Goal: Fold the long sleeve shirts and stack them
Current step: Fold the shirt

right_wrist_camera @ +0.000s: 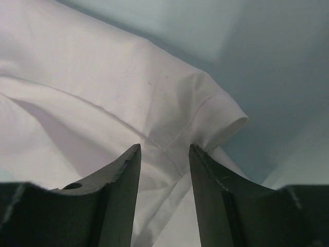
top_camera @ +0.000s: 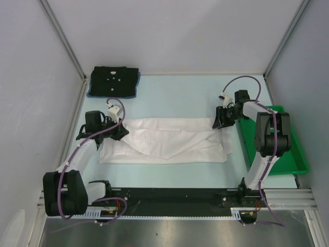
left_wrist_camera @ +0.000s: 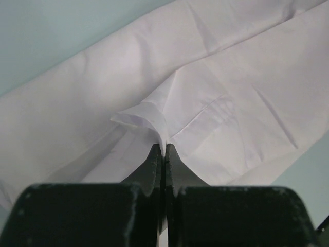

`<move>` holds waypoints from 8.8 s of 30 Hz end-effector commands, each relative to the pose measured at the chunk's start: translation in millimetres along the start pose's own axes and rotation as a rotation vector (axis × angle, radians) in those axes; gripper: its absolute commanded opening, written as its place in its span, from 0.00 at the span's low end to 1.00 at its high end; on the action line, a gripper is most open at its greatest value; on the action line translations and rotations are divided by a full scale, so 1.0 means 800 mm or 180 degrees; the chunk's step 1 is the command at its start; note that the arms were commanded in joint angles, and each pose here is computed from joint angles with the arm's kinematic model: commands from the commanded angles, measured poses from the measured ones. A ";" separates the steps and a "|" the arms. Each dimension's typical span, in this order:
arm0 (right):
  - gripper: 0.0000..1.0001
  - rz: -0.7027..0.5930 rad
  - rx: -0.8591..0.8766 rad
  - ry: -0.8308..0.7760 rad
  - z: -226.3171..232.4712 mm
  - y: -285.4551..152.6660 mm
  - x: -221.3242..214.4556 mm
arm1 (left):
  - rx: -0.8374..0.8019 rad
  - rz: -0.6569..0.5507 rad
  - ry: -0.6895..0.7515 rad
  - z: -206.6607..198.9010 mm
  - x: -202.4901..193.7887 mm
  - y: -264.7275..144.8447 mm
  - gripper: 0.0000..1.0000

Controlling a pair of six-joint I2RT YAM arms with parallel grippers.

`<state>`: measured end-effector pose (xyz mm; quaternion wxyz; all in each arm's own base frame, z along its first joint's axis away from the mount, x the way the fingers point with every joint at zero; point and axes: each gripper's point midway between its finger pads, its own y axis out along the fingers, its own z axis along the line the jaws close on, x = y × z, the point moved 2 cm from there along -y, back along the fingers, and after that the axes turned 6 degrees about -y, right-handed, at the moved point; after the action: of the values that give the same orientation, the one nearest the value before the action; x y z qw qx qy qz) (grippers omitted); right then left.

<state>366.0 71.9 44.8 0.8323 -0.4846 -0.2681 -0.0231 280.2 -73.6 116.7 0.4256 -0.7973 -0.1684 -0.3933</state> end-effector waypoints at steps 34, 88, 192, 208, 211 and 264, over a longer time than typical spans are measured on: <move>0.43 -0.0241 -0.1065 0.0027 0.005 -0.117 -0.011 | -0.0592 0.0822 0.1317 0.069 0.064 0.035 0.77; 0.00 -0.1288 -0.2244 -0.1912 -0.059 0.104 0.362 | 0.0013 0.1019 0.0601 0.121 0.044 0.018 0.73; 0.00 0.0925 0.0234 0.1580 0.097 0.041 -0.118 | -0.1630 0.2808 0.0644 -0.095 -0.179 0.024 0.10; 0.61 0.0352 0.0762 0.0360 0.118 -0.063 -0.055 | -0.2391 0.2502 0.0917 -0.175 -0.112 -0.002 0.48; 0.64 -0.0095 0.0849 -0.0702 0.141 -0.105 -0.038 | -0.2300 0.2042 0.1346 -0.156 -0.089 -0.011 0.56; 0.00 -0.1318 0.0804 -0.5396 0.303 -0.029 -0.171 | -0.2634 0.0705 0.4269 -0.227 -0.153 0.019 0.00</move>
<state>121.1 208.4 56.7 0.3737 -0.1763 -0.8626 0.2918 124.7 -208.0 46.5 0.1548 -0.4646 0.3906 -0.7795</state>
